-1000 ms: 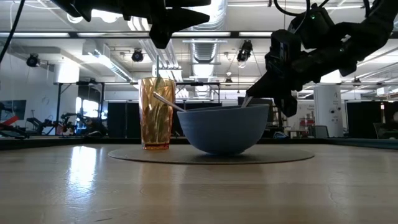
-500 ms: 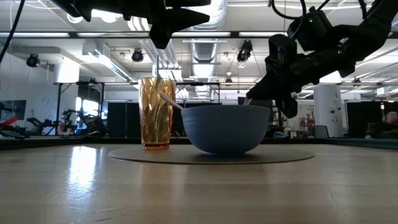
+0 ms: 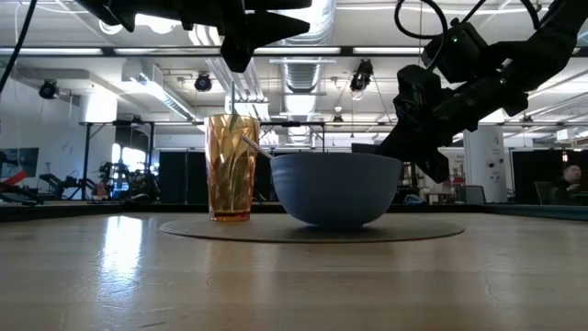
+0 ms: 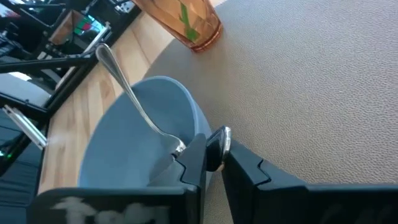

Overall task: Pick & Place Utensil
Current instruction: Put the spoon into the bowl

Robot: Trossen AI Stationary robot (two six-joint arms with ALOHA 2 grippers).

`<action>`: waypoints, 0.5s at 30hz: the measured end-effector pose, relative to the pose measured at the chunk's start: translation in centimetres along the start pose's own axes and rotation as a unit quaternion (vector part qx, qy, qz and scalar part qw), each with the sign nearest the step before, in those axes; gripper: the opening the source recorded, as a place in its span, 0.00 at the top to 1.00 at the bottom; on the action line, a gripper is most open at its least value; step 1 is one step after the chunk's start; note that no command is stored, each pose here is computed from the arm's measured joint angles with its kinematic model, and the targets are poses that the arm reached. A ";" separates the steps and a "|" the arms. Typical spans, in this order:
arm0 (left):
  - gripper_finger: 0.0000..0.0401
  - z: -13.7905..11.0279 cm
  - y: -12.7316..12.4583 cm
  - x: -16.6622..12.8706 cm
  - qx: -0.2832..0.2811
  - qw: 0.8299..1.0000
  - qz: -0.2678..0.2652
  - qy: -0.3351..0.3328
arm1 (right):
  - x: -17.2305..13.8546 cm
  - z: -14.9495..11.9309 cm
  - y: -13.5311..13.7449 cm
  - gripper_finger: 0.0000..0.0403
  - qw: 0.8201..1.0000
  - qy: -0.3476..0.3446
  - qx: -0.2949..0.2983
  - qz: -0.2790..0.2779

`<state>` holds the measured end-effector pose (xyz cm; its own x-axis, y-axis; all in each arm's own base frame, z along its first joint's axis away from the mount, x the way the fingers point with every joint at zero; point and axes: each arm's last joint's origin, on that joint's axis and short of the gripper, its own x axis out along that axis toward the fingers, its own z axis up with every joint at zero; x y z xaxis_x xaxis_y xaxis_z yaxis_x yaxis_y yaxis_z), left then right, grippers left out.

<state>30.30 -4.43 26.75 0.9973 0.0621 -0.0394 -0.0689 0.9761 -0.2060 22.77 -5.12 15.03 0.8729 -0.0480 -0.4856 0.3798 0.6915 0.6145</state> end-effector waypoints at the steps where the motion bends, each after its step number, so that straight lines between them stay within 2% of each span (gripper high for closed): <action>1: 0.58 0.0 0.0 0.0 0.000 1.000 0.000 0.000 | 0.0 0.0 0.0 0.90 1.000 0.000 0.000 0.000; 9: 0.58 0.0 0.0 0.0 0.000 1.000 0.000 0.000 | -0.1 0.0 0.1 0.89 1.000 0.000 0.002 0.002; 15: 0.58 0.0 0.0 0.0 0.000 1.000 0.000 0.000 | -0.4 0.2 0.3 0.81 1.000 -0.008 0.000 0.009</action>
<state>30.30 -4.44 26.75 0.9973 0.0617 -0.0396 -0.0685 0.9762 -0.2056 22.59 -5.05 15.59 0.8844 -0.0474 -0.4643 0.3642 0.6923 0.6230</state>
